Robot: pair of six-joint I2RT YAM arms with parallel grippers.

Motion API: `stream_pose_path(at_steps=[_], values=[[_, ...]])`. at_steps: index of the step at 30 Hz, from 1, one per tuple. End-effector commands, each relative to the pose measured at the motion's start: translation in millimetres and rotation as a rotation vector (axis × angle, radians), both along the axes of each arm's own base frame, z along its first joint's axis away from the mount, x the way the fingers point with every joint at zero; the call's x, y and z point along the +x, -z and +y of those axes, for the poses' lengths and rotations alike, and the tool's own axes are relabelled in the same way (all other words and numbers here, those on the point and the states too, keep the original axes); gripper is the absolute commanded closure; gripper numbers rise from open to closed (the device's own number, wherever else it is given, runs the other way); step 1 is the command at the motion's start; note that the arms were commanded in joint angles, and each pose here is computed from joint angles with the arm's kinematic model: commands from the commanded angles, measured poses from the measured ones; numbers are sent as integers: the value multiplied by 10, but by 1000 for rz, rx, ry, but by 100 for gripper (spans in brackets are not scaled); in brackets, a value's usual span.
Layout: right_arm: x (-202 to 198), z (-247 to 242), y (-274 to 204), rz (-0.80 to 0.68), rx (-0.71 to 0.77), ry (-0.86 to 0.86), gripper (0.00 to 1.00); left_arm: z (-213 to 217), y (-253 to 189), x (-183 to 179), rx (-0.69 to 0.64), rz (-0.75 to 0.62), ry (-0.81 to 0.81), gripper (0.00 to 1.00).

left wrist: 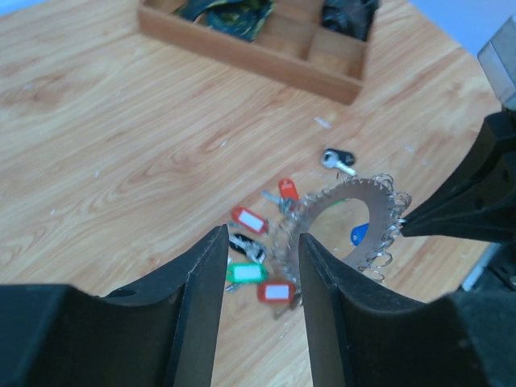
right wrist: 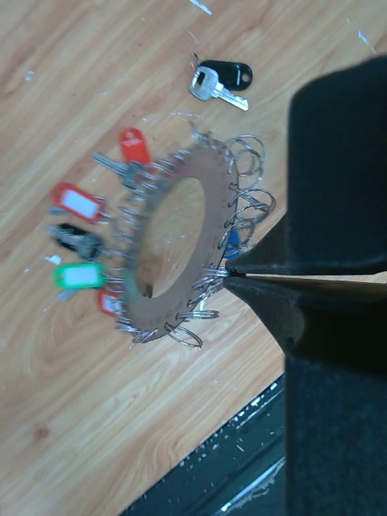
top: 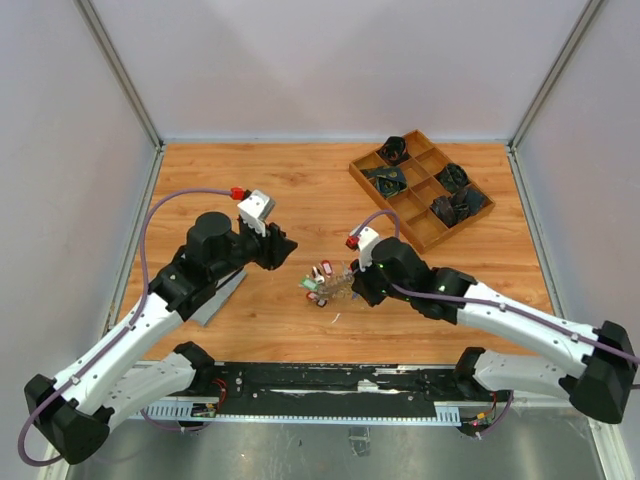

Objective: Put the keys on the keyring

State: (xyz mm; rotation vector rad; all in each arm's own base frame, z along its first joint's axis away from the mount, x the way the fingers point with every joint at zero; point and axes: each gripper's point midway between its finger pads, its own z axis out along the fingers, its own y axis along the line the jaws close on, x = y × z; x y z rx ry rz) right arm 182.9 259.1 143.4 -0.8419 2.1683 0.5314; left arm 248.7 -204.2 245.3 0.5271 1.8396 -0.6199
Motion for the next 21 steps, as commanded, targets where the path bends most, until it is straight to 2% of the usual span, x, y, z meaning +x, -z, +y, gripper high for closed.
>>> stream_pose_path(at_steps=[1,10,16,21], values=[[-73,23,-436,-154,49,-164,99,-231,-413,-184,-97,-118,190,56],[-199,-41,-1275,-398,173,-305,100,-548,-840,-565,-202,-217,496,60],[-214,-104,-1680,-477,206,-309,99,-683,-1036,-668,-222,-254,560,59],[-116,-161,-1892,-489,233,-215,100,-810,-1053,-742,-240,-252,578,59]])
